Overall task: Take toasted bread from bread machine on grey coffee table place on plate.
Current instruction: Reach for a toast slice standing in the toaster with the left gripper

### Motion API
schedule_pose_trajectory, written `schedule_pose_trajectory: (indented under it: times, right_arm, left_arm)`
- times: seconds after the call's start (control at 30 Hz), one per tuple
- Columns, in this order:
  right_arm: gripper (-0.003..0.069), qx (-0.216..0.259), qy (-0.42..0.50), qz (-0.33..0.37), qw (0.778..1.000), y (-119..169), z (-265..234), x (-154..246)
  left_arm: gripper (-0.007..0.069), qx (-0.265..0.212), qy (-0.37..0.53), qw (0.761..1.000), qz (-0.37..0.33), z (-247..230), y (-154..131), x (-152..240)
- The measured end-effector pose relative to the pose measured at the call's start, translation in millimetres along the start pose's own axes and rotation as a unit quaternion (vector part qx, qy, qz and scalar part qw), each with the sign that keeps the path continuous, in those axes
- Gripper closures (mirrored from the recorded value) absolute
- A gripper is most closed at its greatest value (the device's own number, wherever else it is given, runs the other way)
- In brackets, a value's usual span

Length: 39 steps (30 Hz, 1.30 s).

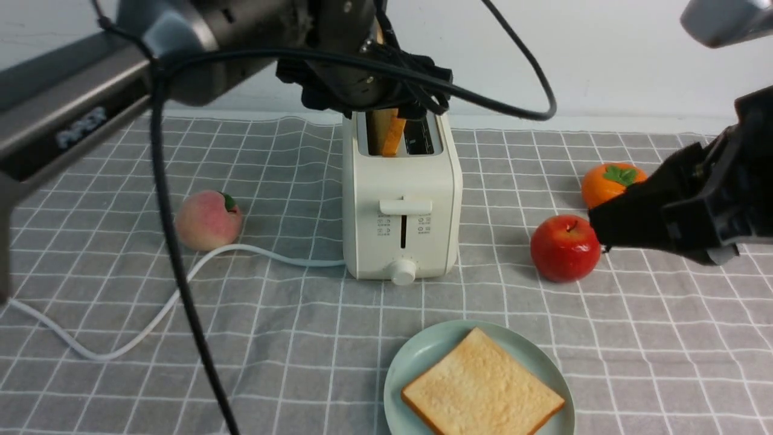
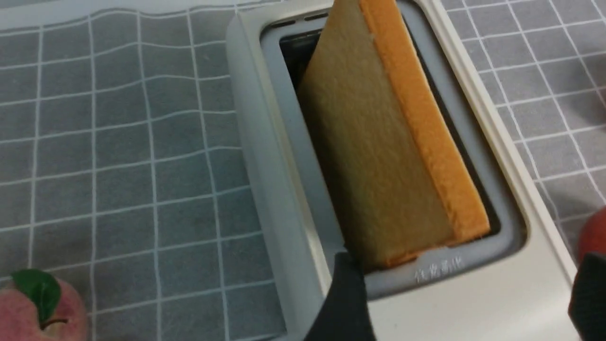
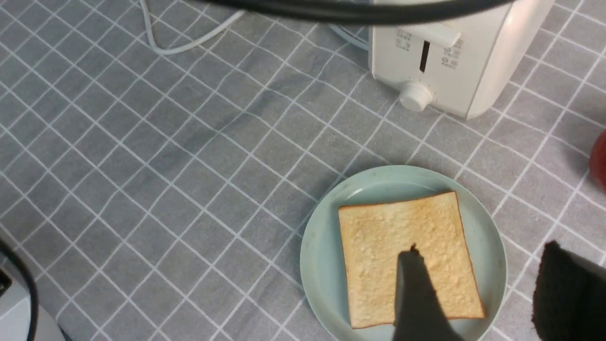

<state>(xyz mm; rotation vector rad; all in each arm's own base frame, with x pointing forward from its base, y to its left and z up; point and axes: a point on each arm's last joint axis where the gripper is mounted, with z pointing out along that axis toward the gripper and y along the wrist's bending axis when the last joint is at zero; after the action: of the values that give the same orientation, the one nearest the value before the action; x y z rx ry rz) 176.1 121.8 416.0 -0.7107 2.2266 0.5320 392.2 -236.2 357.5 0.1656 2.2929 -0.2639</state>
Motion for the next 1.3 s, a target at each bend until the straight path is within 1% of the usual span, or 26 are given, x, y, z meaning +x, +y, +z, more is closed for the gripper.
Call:
schedule_pose_trajectory:
  times: [0.2,0.27,0.3,0.37,0.43,0.63,0.73,0.77,0.83,0.87,0.9,0.93,1.0,1.03,1.07,1.1,1.17,1.2,1.23,1.27,1.3]
  right_arm:
    - [0.0314,-0.002,0.016,-0.004,1.0,1.9,0.3,3.0]
    - [0.0314,-0.004,0.025,-0.004,1.0,2.1,0.2,4.5]
    - [0.0314,-0.003,0.026,-0.005,1.0,2.1,0.2,4.7]
    - [0.0317,-0.004,0.033,-0.005,0.999,2.1,0.2,5.9]
    - [0.0319,-0.004,0.034,-0.005,0.999,2.1,0.1,6.2]
    - [0.0319,-0.004,0.035,-0.005,0.999,2.2,0.1,6.3]
    - [0.0319,-0.004,0.035,-0.005,0.999,2.2,0.1,6.3]
    - [0.0319,-0.004,0.035,-0.005,0.999,2.2,0.1,6.3]
    - [0.0319,-0.004,0.035,-0.005,0.999,2.2,0.1,6.3]
    - [0.0319,-0.004,0.035,-0.005,0.999,2.2,0.1,6.3]
    - [0.0319,-0.004,0.035,-0.005,0.999,2.2,0.1,6.3]
    - [0.0319,-0.004,0.035,-0.005,0.999,2.2,0.1,6.3]
    - [0.0319,-0.004,0.035,-0.005,0.999,2.2,0.1,6.3]
    - [0.0319,-0.004,0.035,-0.005,0.999,2.2,0.1,6.3]
    - [0.0319,-0.004,0.035,-0.005,0.999,2.2,0.1,6.3]
    - [0.0319,-0.004,0.035,-0.005,0.999,2.2,0.1,6.3]
    - [0.0319,-0.003,0.035,-0.006,0.999,2.0,0.1,6.3]
    - [0.0319,-0.003,0.035,-0.006,0.999,2.0,0.1,6.3]
    - [0.0319,-0.003,0.035,-0.006,0.999,2.0,0.1,6.3]
    - [0.0319,-0.003,0.035,-0.006,0.999,2.0,0.1,6.3]
    - [0.032,-0.003,0.035,-0.006,0.999,2.0,0.1,6.3]
  left_arm:
    - [0.0053,0.01,-0.021,1.0,0.003,18.7,-4.6,-3.3]
    - [0.0053,-0.005,-0.028,0.999,0.023,30.0,-3.1,-1.3]
    - [0.0053,-0.005,-0.028,0.999,0.023,30.0,-3.1,-1.3]
    - [0.0053,-0.023,-0.029,0.998,0.044,43.2,-1.1,2.8]
    - [0.0053,-0.027,-0.025,0.998,0.046,50.7,0.2,5.6]
    - [0.0063,-0.014,-0.038,0.998,0.044,60.5,-1.8,6.6]
    - [0.0113,-0.008,-0.043,0.998,0.039,60.8,-0.9,5.0]
    - [0.0141,-0.008,-0.042,0.998,0.036,61.0,0.0,4.9]
    - [0.0223,-0.007,-0.038,0.999,0.028,61.5,2.1,4.9]
    - [0.0276,-0.008,-0.038,0.999,0.027,61.7,3.3,4.6]
    - [0.0276,-0.008,-0.038,0.999,0.026,61.8,3.9,4.4]
    - [0.0361,-0.008,-0.038,0.999,0.025,60.7,4.5,3.6]
    - [0.0501,-0.009,-0.039,0.999,0.023,53.9,5.1,0.9]
    - [0.0538,-0.009,-0.041,0.999,0.022,49.6,5.4,-1.0]
    - [0.0552,-0.009,-0.046,0.999,0.021,41.9,5.8,-4.4]
    - [0.0551,-0.009,-0.05,0.999,0.019,33.9,6.3,-7.7]
    - [0.0544,-0.006,-0.071,0.997,0.015,3.3,8.4,-20.2]
    - [0.0544,-0.007,-0.072,0.997,0.015,-0.1,8.9,-21.2]
    - [0.0545,-0.009,-0.082,0.997,0.011,-22.7,11.6,-27.9]
    - [0.0545,-0.01,-0.087,0.996,0.009,-34.9,13.3,-31.1]
    - [0.0545,-0.013,-0.1,0.995,0.003,-65.7,18.0,-37.8]
